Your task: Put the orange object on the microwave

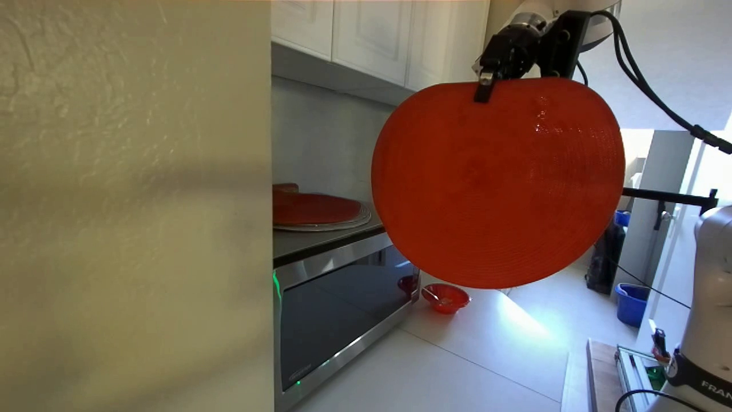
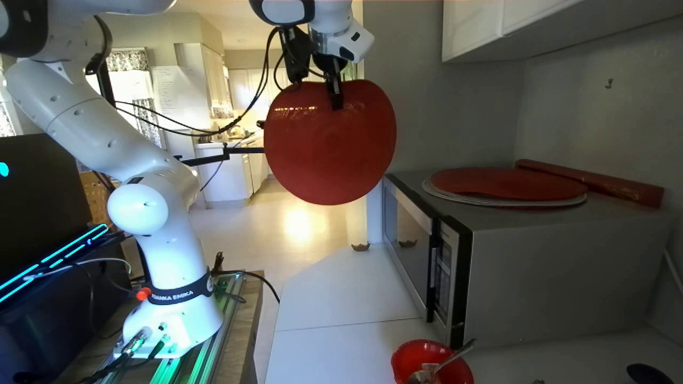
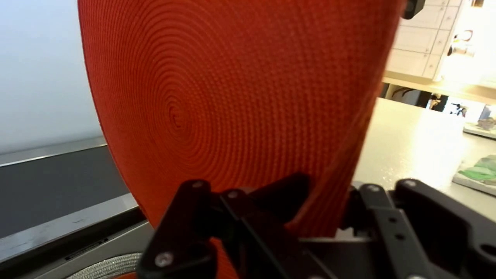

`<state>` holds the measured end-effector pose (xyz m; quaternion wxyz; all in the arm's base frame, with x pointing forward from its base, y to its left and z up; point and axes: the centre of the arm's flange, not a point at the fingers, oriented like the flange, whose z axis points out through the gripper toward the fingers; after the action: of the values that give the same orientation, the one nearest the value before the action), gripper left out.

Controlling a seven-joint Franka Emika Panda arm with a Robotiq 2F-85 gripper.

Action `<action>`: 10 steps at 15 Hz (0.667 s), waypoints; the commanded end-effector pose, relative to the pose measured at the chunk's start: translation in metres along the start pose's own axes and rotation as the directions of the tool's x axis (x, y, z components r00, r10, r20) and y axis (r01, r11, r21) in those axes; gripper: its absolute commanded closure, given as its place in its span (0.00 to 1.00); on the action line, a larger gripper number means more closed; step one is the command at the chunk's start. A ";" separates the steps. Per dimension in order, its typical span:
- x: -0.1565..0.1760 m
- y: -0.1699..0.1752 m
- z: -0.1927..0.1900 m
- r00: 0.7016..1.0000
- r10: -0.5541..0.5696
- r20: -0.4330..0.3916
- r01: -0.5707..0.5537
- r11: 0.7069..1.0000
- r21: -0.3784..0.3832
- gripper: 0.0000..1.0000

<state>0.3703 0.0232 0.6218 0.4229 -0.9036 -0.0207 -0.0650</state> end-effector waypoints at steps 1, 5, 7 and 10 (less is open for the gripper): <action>0.000 0.000 0.000 1.000 0.000 0.000 0.000 1.000 0.000 1.00; 0.003 -0.006 0.001 1.000 0.007 0.003 -0.007 1.000 0.020 1.00; 0.013 -0.017 0.007 1.000 0.007 -0.009 -0.007 0.998 0.065 1.00; 0.031 -0.042 0.020 0.999 0.016 -0.041 -0.009 0.986 0.169 1.00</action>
<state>0.3771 0.0424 0.6293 0.4595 -0.8853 -0.0213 -0.0686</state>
